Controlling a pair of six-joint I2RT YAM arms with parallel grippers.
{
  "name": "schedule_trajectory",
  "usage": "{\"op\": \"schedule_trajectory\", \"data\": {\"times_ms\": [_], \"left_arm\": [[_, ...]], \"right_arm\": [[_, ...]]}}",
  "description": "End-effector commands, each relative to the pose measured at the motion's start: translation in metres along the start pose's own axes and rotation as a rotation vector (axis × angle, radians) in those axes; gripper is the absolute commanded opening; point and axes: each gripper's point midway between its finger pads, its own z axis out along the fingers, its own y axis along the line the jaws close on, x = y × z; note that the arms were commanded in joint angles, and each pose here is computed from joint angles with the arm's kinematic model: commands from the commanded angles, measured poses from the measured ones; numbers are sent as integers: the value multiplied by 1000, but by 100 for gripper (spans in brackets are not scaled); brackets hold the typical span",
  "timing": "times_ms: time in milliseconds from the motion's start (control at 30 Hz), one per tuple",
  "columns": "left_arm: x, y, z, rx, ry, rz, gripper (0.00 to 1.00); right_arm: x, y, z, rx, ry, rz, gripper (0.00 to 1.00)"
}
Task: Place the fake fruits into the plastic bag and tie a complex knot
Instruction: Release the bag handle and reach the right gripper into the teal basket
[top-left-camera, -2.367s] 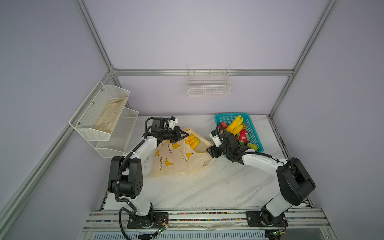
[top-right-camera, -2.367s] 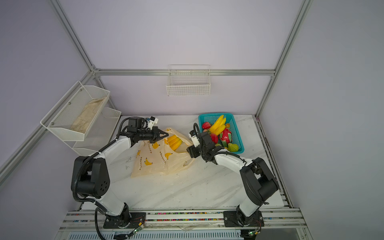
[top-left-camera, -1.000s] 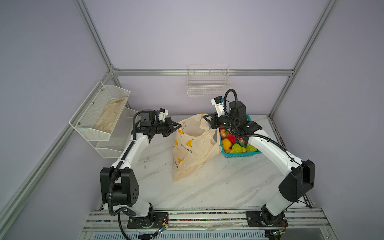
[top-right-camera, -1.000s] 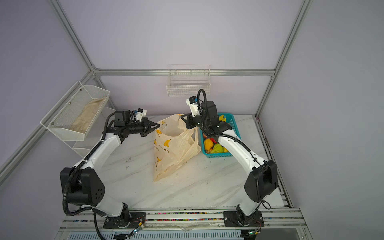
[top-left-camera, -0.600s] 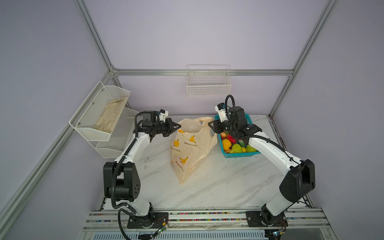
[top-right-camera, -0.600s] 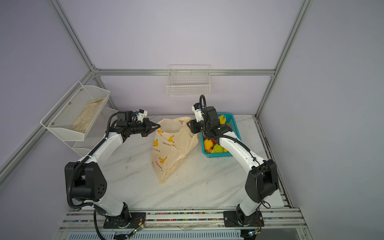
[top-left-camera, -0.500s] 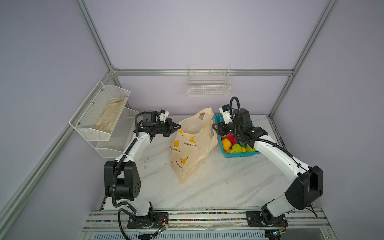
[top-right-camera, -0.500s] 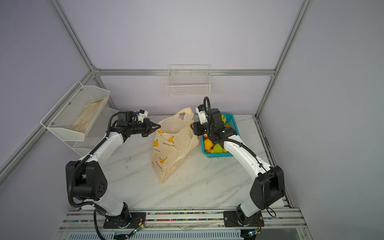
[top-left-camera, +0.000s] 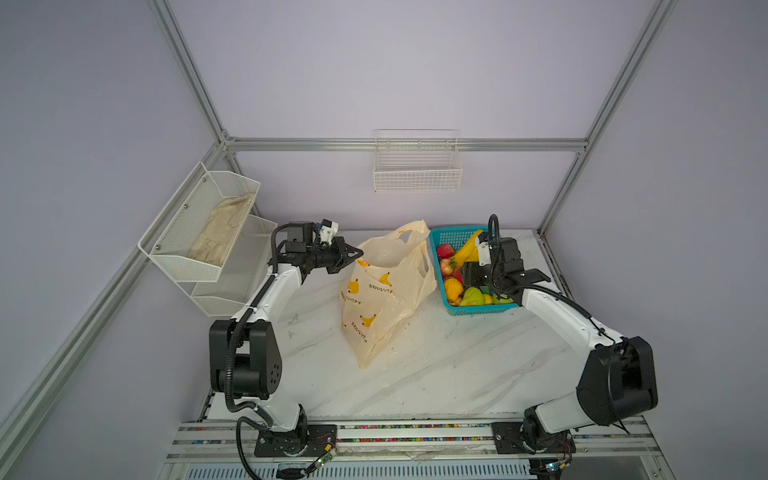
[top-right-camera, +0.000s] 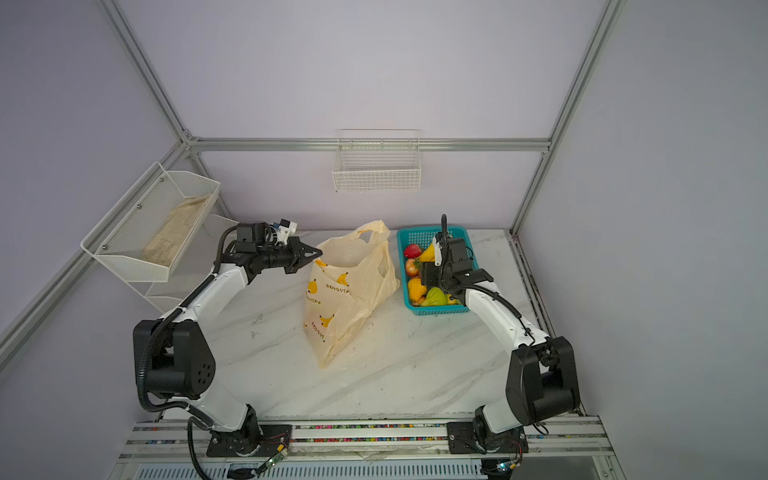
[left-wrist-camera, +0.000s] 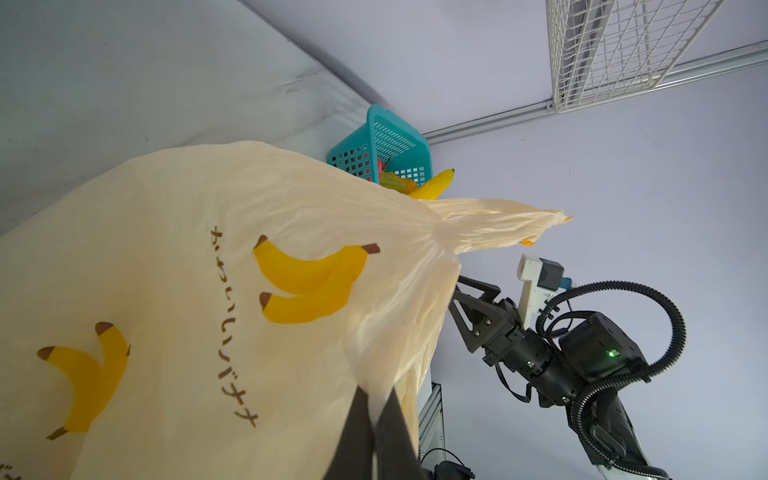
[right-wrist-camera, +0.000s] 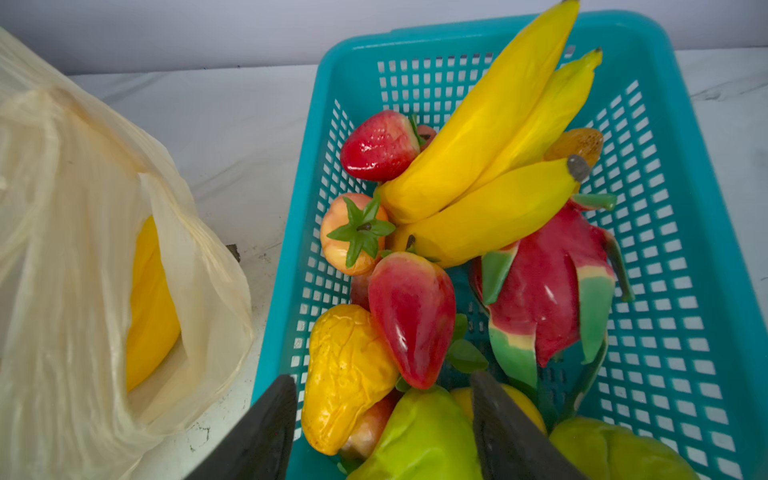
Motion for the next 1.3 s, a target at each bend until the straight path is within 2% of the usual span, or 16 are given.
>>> {"op": "schedule_trajectory", "data": {"times_ms": [0, 200, 533, 900, 1067, 1267], "left_arm": [[2, -16, -5, 43, -8, 53, 0], [4, -16, -7, 42, -9, 59, 0], [4, -14, -7, 39, -10, 59, 0], [5, -12, -6, 35, -6, 55, 0], [5, -11, -5, 34, -5, 53, 0], [5, -10, -4, 32, -6, 52, 0]], "right_arm": [[-2, 2, 14, -18, 20, -4, 69], [0, -6, 43, 28, 60, -24, 68], [8, -27, 67, 132, 99, -49, 65], [15, -28, 85, 126, 126, -62, 60], [7, -27, 75, 125, 102, -54, 53], [-19, -17, 35, 90, 2, -43, 44]]}}
